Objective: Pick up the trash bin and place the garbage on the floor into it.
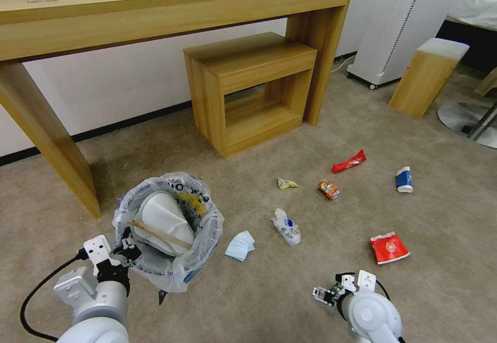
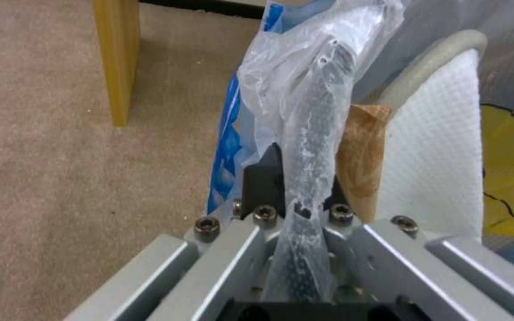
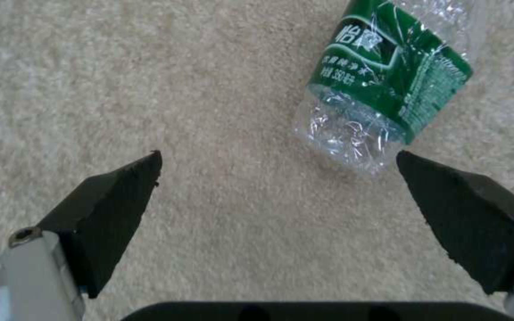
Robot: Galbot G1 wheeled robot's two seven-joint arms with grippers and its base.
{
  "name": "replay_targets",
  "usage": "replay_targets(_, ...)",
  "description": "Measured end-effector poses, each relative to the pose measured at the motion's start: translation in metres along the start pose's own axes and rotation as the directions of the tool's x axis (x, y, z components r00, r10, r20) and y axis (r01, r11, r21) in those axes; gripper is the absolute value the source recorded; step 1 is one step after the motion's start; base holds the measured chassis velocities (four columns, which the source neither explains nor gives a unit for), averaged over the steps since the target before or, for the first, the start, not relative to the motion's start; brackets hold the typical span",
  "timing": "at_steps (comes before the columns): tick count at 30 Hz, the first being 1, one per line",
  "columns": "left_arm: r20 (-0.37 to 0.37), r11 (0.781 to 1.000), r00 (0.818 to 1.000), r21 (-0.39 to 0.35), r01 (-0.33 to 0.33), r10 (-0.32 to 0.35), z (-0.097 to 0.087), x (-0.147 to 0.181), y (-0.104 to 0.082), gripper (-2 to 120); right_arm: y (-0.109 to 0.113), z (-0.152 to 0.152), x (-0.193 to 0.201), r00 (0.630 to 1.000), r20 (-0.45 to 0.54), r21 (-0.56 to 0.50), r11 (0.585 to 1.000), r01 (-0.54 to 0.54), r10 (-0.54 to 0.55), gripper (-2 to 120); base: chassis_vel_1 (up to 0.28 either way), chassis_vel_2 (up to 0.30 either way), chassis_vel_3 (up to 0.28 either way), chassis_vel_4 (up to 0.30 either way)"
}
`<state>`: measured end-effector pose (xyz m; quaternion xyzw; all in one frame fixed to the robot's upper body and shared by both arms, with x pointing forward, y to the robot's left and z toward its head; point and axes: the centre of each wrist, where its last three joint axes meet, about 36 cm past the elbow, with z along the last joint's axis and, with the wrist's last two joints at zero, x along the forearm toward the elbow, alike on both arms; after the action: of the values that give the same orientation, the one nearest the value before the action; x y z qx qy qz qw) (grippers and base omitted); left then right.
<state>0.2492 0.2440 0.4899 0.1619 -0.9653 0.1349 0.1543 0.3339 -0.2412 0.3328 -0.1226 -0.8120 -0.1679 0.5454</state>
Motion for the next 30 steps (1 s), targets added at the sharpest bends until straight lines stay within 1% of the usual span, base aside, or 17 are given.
replay_targets(8,0.0,1.0,1.0,0.008,-0.001,0.001,0.001,0.001,-0.001,0,-0.001,-0.002,-0.021,0.999,0.025,-0.032,0.999,-0.023,0.023,100,0.0,0.0,0.0,0.0)
replay_targets(17,-0.001,1.0,1.0,0.009,0.001,-0.001,0.003,0.0,0.0,0,-0.005,-0.005,-0.032,0.998,0.051,-0.051,0.998,-0.025,0.027,100,0.0,0.0,0.0,0.0)
replay_targets(20,-0.004,1.0,1.0,0.012,-0.002,0.002,0.004,0.001,-0.003,0,-0.006,-0.008,-0.035,0.998,0.059,-0.056,0.998,-0.028,0.031,100,0.0,0.0,0.0,0.0)
replay_targets(30,-0.004,1.0,1.0,0.015,0.003,-0.003,0.004,0.003,-0.003,0,-0.009,-0.012,-0.043,0.997,0.059,-0.056,0.997,-0.045,0.048,100,0.0,0.0,0.0,0.0)
